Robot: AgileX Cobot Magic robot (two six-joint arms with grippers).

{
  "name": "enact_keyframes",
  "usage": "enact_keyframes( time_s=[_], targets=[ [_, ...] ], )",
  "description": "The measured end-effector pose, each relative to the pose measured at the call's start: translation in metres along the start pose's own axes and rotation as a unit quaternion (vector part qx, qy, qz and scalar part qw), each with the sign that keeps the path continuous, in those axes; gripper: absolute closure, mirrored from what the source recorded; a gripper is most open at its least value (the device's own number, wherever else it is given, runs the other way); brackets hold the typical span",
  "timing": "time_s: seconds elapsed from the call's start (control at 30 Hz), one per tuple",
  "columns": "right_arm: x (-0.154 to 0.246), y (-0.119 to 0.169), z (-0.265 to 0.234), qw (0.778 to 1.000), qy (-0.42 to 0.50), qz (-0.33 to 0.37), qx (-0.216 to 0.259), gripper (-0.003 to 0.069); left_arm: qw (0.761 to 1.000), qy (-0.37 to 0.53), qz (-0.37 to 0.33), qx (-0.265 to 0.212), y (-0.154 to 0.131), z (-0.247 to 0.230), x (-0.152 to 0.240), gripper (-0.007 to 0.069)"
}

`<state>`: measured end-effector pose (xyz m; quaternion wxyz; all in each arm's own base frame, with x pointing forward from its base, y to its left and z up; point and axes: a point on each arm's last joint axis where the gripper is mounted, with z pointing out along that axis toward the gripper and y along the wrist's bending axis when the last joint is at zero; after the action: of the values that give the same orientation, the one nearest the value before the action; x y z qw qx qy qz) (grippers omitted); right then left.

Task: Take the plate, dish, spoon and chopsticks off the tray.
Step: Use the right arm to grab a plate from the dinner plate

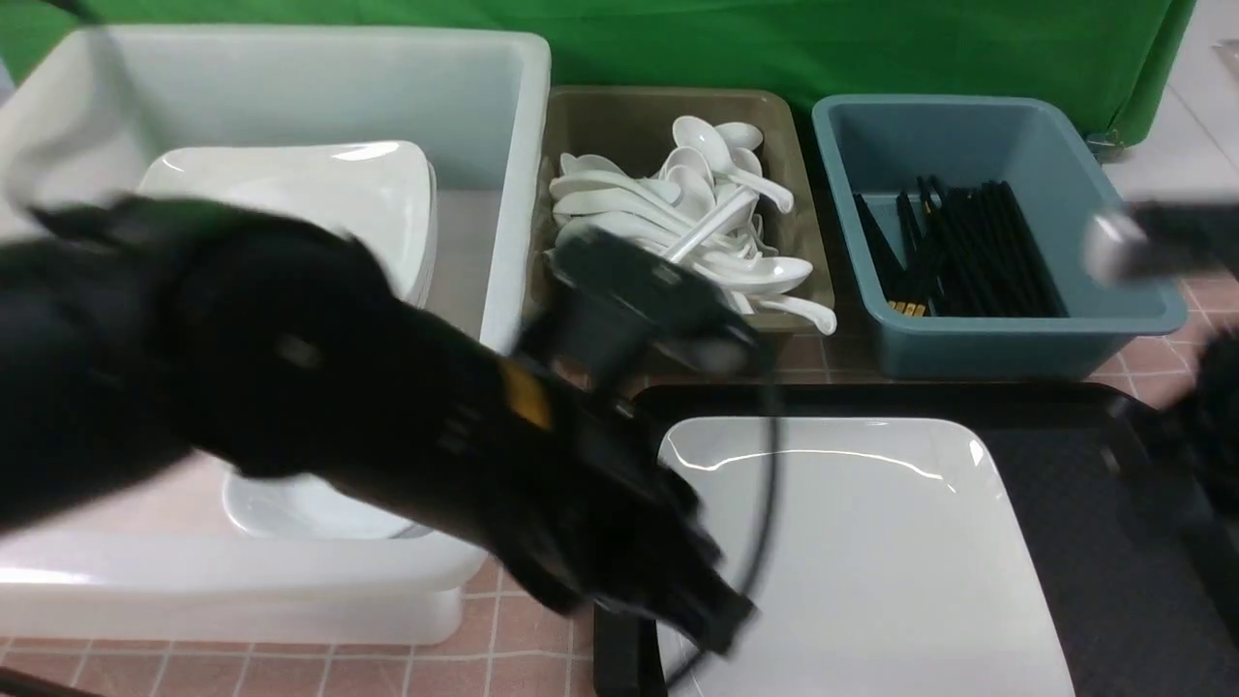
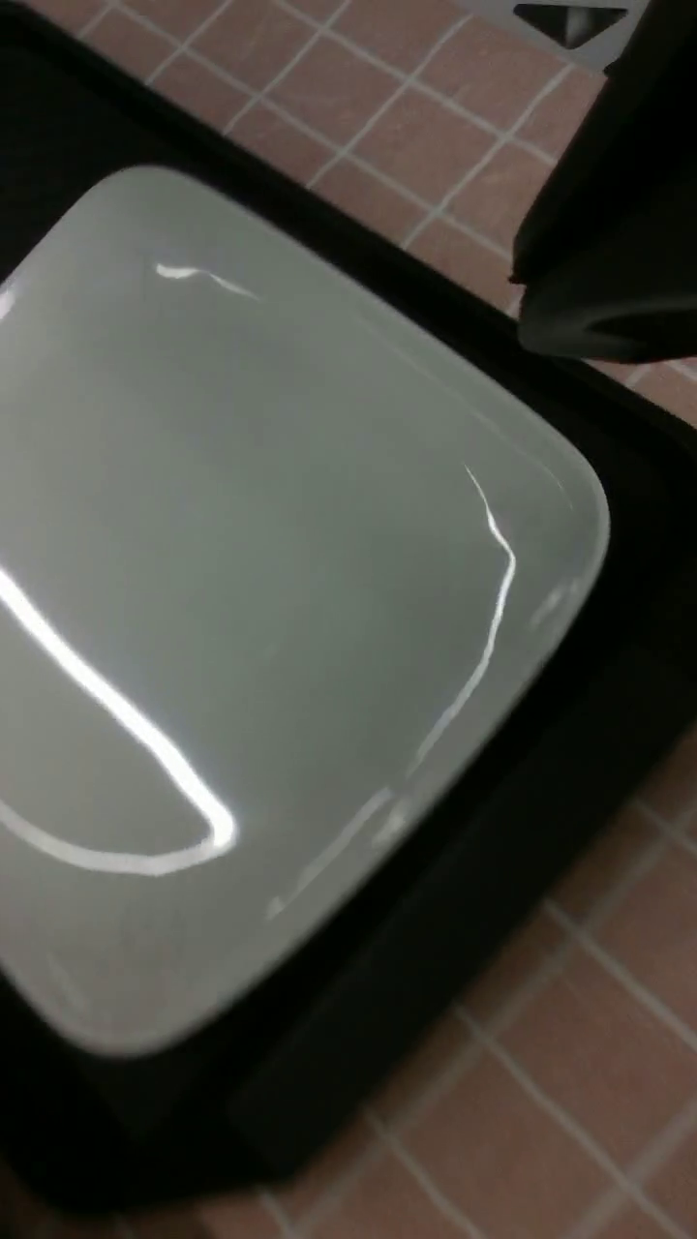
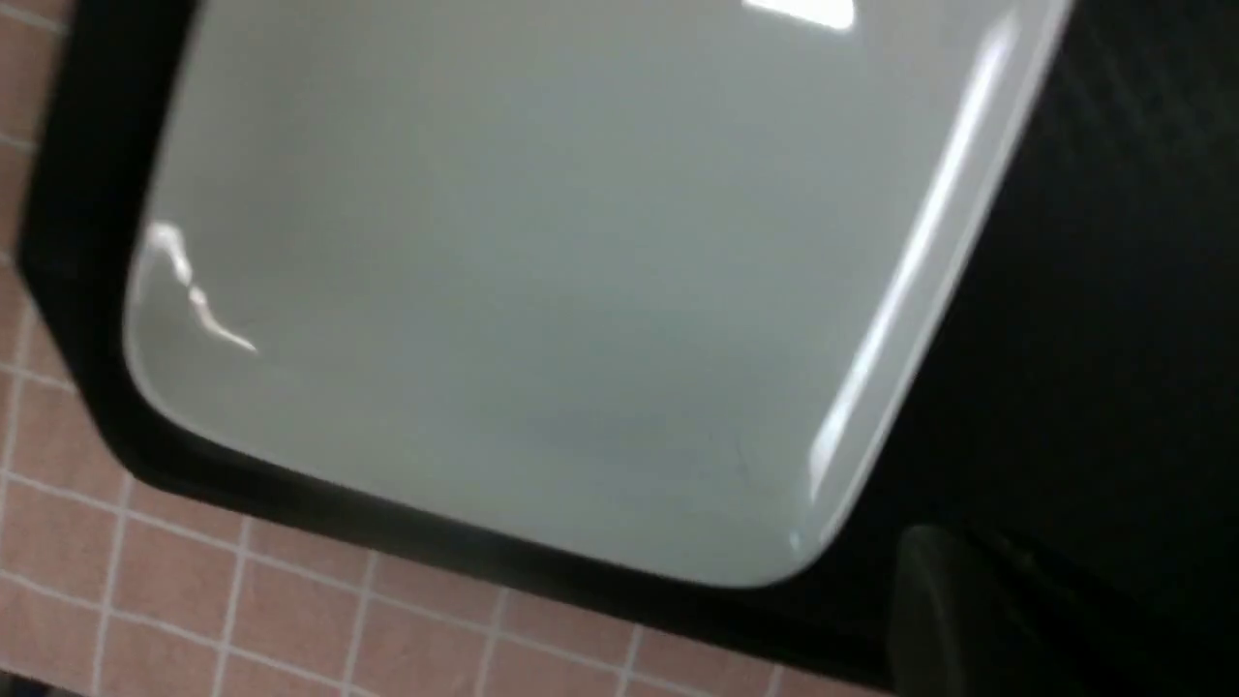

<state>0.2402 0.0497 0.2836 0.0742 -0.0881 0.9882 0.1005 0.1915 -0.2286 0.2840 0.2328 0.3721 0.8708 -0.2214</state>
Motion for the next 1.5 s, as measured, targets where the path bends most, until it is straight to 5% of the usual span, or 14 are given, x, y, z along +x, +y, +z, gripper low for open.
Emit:
enact_keyframes(
  time_s=[0.07, 0.2, 0.33, 0.6, 0.83, 1.03, 1.27, 1.5],
  targets=[
    [0.032, -0.022, 0.035, 0.996, 0.014, 0.084, -0.037, 0.0435, 0.999, 0.021, 0.032, 0.013, -0.014, 0.024, -0.001, 0.0629],
    [0.056, -0.029, 0.071, 0.986, 0.01, 0.141, -0.084, 0.019, 0.997, 0.041, 0.06, 0.023, -0.024, 0.048, -0.005, 0.0629],
    [0.056, -0.033, 0.089, 0.981, -0.01, 0.17, -0.089, 0.0095, 0.996, 0.047, 0.068, 0.02, -0.025, 0.056, -0.006, 0.0629],
    [0.045, -0.041, 0.119, 0.972, 0.004, 0.216, -0.088, 0.0161, 0.994, 0.052, 0.095, 0.002, -0.021, 0.056, -0.005, 0.0629],
    [0.04, -0.03, 0.129, 0.978, 0.006, 0.189, -0.086, 0.0194, 0.994, 0.057, 0.091, -0.006, -0.016, 0.055, -0.005, 0.0629],
    [0.036, -0.026, 0.135, 0.974, -0.001, 0.204, -0.094, 0.043, 0.995, 0.072, 0.057, -0.025, -0.003, 0.053, -0.004, 0.0629],
    [0.038, -0.022, 0.119, 0.975, -0.02, 0.195, -0.102, 0.0438, 0.997, 0.056, 0.03, -0.047, 0.016, 0.034, -0.011, 0.0629],
    [0.035, -0.007, 0.049, 0.971, -0.115, 0.164, -0.131, 0.0592, 0.995, -0.002, -0.025, -0.092, 0.056, -0.025, -0.029, 0.0629]
  ],
)
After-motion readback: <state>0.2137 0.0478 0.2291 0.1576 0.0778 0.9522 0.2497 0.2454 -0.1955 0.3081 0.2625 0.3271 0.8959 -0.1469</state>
